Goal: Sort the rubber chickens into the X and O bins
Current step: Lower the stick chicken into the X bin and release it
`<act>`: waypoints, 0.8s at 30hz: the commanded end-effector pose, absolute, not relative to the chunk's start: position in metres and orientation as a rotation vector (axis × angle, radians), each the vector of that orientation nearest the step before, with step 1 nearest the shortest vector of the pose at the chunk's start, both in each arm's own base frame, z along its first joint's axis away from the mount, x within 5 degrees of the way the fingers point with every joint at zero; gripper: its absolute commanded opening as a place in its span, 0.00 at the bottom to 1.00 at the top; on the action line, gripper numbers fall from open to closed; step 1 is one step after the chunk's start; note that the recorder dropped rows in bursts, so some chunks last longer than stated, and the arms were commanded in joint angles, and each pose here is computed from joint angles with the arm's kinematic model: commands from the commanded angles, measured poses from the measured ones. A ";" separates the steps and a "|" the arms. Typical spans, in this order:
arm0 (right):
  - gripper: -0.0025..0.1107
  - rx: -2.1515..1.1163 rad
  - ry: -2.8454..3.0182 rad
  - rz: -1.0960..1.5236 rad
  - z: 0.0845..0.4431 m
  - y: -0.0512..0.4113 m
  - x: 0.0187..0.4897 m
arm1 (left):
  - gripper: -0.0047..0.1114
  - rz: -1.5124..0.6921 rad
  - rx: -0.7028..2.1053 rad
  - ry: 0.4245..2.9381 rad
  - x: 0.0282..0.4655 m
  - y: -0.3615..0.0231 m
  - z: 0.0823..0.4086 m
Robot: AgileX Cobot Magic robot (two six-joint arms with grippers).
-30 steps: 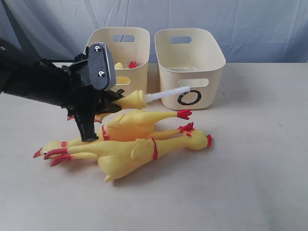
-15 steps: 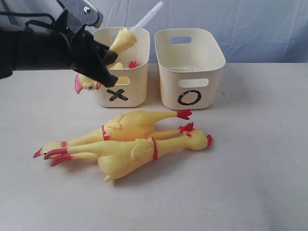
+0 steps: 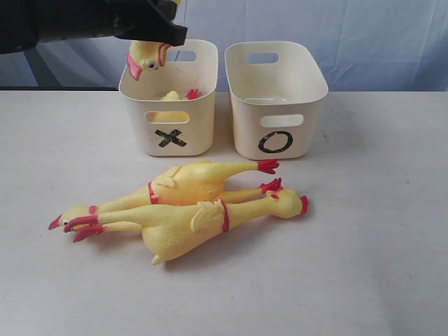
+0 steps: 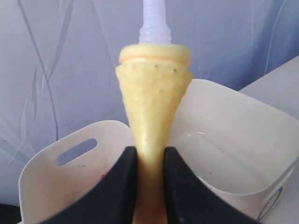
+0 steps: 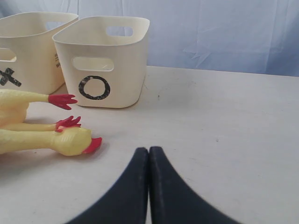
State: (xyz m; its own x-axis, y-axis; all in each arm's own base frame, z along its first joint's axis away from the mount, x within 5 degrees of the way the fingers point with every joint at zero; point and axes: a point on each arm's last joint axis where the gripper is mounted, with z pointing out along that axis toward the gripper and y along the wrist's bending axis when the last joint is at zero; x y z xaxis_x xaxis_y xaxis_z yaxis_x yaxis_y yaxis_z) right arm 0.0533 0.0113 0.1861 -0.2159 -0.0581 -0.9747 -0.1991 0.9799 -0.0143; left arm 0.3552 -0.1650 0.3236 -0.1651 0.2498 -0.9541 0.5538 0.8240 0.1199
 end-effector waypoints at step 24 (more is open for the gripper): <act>0.02 -0.190 1.780 0.134 0.186 0.011 0.053 | 0.04 -0.006 0.485 1.911 0.455 -0.163 0.247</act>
State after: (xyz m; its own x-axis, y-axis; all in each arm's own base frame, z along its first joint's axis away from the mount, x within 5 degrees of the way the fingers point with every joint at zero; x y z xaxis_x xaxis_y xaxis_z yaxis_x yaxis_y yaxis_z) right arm 0.0533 0.0113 0.1861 -0.2163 -0.0559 -0.9747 -0.1986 0.9800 -0.0121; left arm 0.4529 -0.1662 0.2461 -0.3031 0.3433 -0.8890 0.3459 0.9089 0.2330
